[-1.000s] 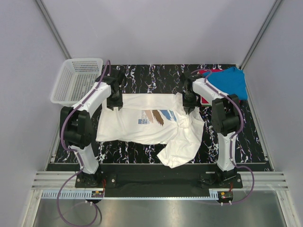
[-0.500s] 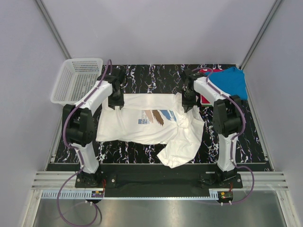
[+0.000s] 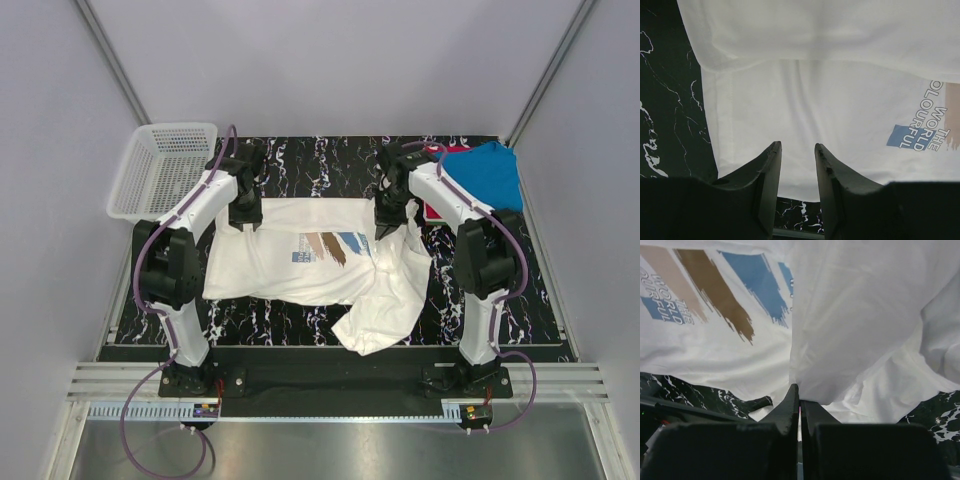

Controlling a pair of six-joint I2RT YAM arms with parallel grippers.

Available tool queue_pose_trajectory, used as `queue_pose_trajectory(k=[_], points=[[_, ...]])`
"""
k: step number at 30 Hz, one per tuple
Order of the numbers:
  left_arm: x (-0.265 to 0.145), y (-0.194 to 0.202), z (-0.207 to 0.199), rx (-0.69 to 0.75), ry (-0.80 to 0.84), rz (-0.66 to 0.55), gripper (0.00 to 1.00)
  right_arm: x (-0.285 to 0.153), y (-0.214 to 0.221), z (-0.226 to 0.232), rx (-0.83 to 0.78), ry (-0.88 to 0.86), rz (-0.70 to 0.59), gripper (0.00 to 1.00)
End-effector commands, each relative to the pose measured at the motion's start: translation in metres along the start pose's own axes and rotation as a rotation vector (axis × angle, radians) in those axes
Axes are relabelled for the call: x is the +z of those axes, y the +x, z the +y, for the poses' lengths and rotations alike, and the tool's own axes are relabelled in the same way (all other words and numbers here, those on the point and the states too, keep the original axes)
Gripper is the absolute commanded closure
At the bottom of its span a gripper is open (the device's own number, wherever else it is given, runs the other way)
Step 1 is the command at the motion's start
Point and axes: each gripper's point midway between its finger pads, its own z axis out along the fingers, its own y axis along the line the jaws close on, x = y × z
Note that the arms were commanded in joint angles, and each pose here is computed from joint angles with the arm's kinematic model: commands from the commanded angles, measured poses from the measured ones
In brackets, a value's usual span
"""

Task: Fold and stack the t-shirts
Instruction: Fold the tshirt

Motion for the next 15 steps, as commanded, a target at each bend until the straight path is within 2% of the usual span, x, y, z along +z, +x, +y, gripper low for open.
queue_pose_trajectory(k=[1,15], points=[[-0.010,-0.013,-0.002,0.012,0.015,-0.050,0.62,-0.016,0.015,0.031,-0.040,-0.090,0.033,1.00],[-0.019,-0.021,-0.003,0.006,0.018,-0.081,0.62,0.012,0.056,0.049,-0.009,-0.094,0.146,1.00]])
